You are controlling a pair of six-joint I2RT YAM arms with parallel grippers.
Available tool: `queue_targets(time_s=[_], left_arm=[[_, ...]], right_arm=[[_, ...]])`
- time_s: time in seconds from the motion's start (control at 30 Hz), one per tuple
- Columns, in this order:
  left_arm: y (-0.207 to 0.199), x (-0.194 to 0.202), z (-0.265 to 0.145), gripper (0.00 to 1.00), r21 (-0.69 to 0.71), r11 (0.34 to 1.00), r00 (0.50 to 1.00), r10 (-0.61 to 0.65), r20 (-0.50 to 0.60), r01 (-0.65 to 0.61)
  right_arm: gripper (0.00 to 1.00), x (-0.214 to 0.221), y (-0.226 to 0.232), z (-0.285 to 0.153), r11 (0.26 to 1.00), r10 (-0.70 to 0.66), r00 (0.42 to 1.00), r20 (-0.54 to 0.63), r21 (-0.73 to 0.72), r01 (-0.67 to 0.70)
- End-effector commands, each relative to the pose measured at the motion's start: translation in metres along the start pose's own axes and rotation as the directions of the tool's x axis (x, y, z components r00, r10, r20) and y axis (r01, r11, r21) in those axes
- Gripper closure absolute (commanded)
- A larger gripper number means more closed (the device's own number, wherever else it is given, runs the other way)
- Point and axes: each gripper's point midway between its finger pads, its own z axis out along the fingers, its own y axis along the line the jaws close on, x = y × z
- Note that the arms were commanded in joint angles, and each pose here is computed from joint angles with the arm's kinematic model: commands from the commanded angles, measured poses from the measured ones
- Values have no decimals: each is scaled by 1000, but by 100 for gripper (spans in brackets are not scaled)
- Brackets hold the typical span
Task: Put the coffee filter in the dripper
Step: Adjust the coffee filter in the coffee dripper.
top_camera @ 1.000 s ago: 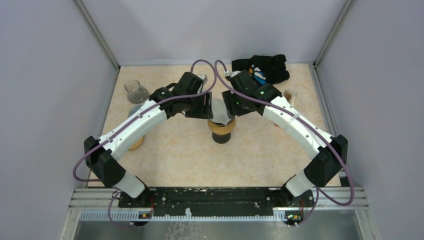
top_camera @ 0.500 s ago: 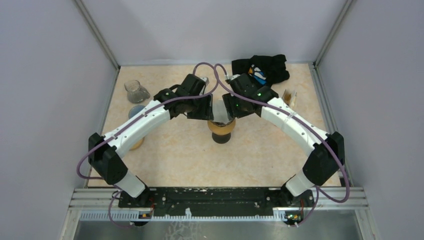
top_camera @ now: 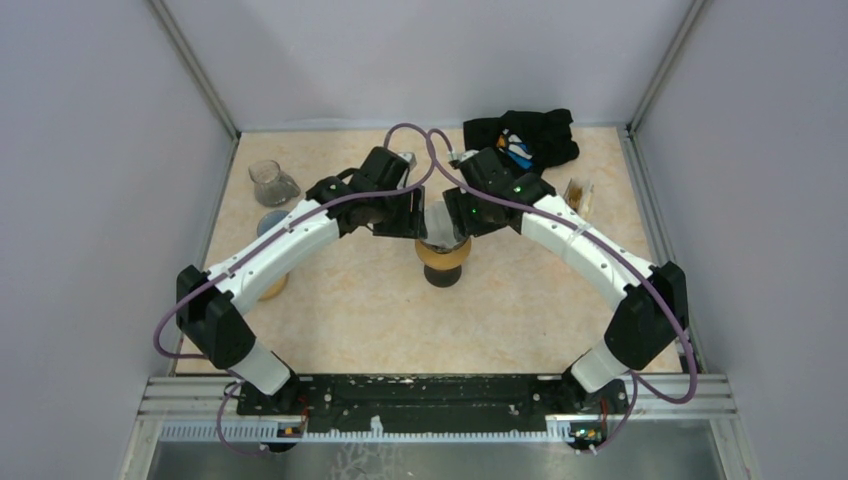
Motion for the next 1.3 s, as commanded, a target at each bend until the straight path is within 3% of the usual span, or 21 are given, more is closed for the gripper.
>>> queue_targets(time_s=[0.0, 0.67, 1.27], left_arm=[[-2, -10, -4, 36, 36, 999, 999, -4, 47, 2], [-18, -27, -15, 31, 150, 989, 997, -25, 74, 14], [-3, -33, 22, 32, 49, 999, 999, 1, 45, -3]], right_arm=[[41, -21, 1, -18, 1000, -5, 996, 85, -22, 7], [35, -42, 19, -42, 991, -1, 988, 157, -130, 22], [31, -13, 35, -31, 969, -65, 996, 54, -233, 76]])
